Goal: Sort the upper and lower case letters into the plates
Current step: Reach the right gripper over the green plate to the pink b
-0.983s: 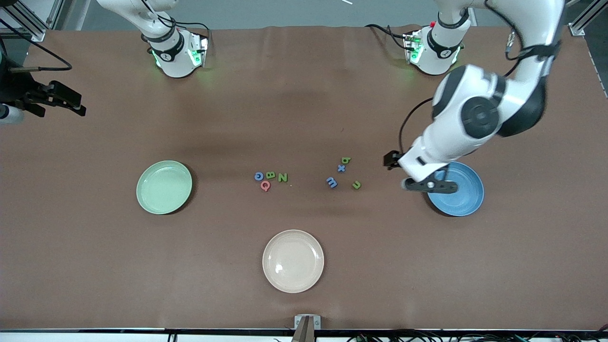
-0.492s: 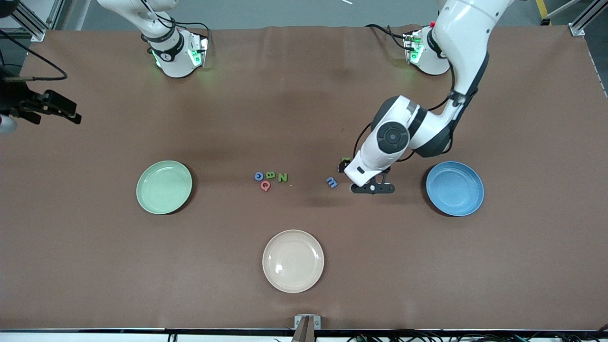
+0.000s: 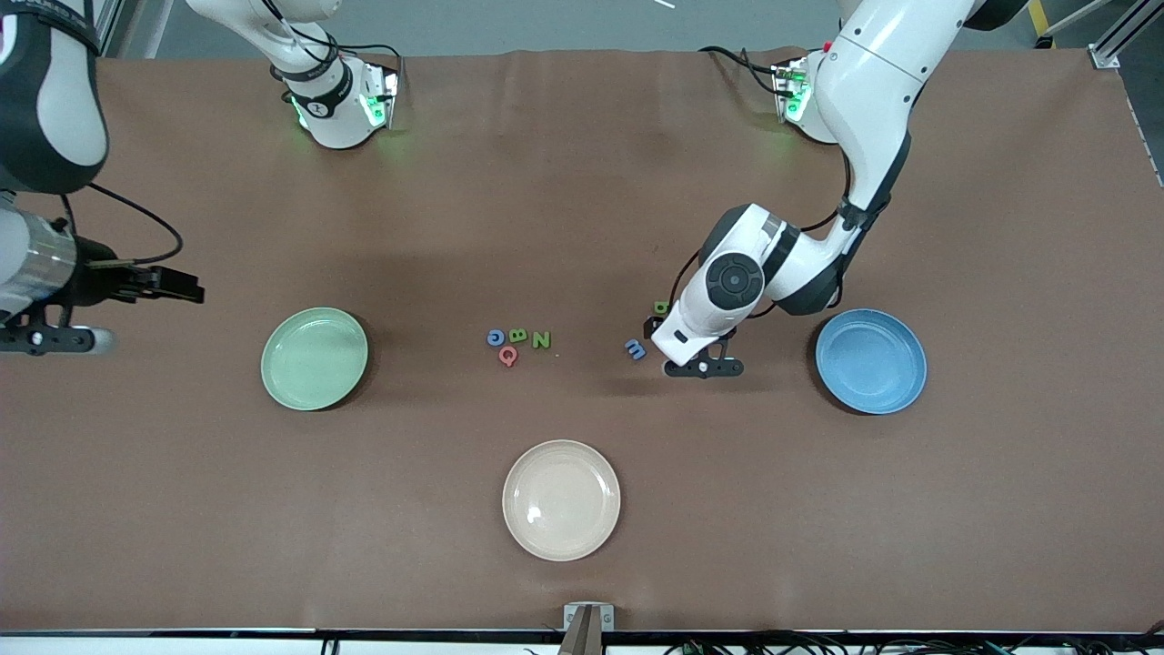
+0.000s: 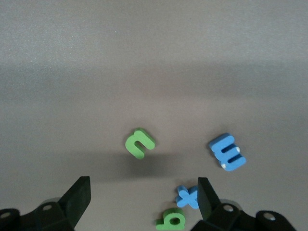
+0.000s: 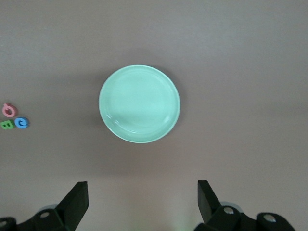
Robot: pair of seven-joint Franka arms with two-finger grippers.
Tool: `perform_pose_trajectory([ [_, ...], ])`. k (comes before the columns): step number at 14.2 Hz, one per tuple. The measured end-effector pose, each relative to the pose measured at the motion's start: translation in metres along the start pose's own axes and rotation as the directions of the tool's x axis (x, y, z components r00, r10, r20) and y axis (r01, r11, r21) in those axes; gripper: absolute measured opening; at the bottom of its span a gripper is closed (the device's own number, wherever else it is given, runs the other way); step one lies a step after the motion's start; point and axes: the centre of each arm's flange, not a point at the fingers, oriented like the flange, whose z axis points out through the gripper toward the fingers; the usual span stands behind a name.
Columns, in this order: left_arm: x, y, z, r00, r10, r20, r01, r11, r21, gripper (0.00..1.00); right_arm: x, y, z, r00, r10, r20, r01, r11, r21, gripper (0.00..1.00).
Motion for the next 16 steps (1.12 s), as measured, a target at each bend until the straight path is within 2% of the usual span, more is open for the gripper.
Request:
perform_pose_trajectory([
  [4, -0.001, -0.007, 0.016, 0.999, -0.033, -0.042, 0.032, 0.999, -0.008, 0.96, 0.014, -0.088, 0.034, 0.995, 0.096, -0.028, -0.095, 0.995, 0.008, 1.00],
  [8, -0.003, -0.006, 0.018, 0.990, -0.046, -0.135, 0.058, 0.994, 0.089, 0.96, 0.013, -0.190, 0.091, 0.983, 0.171, -0.067, -0.170, 0.985, 0.020, 1.00],
  [12, -0.012, 0.005, 0.026, 0.989, -0.045, -0.141, 0.059, 0.994, 0.097, 0.96, 0.005, -0.268, 0.139, 0.972, 0.213, -0.095, -0.208, 0.976, 0.059, 1.00],
  [16, -0.013, 0.007, 0.026, 0.988, -0.043, -0.145, 0.056, 0.994, 0.092, 0.93, 0.002, -0.318, 0.196, 0.974, 0.201, -0.103, -0.197, 0.979, 0.053, 0.98],
])
